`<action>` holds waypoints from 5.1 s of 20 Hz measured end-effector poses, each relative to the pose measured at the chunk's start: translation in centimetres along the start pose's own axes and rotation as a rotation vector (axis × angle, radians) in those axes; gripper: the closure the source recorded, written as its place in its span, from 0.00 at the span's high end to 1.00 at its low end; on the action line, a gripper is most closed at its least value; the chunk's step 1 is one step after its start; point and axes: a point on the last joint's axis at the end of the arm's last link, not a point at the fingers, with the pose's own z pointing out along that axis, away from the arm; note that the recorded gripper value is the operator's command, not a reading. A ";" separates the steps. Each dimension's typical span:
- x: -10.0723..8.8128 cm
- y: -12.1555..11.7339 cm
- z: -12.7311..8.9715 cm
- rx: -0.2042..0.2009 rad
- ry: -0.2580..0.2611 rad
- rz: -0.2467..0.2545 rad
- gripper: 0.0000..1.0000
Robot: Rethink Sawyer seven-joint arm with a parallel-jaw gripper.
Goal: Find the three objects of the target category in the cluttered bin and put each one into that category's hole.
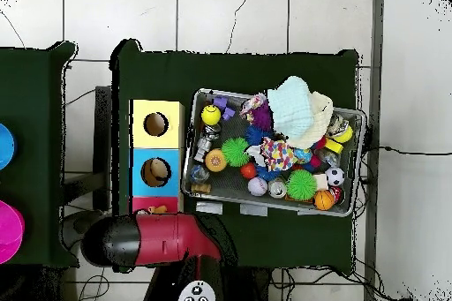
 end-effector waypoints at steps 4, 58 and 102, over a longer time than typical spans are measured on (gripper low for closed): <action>-1.1 -0.3 -0.9 -0.010 0.001 0.023 1.00; -19.7 6.1 -3.1 0.012 -0.540 -0.246 1.00; -40.6 -4.6 7.0 0.106 -0.882 -0.381 1.00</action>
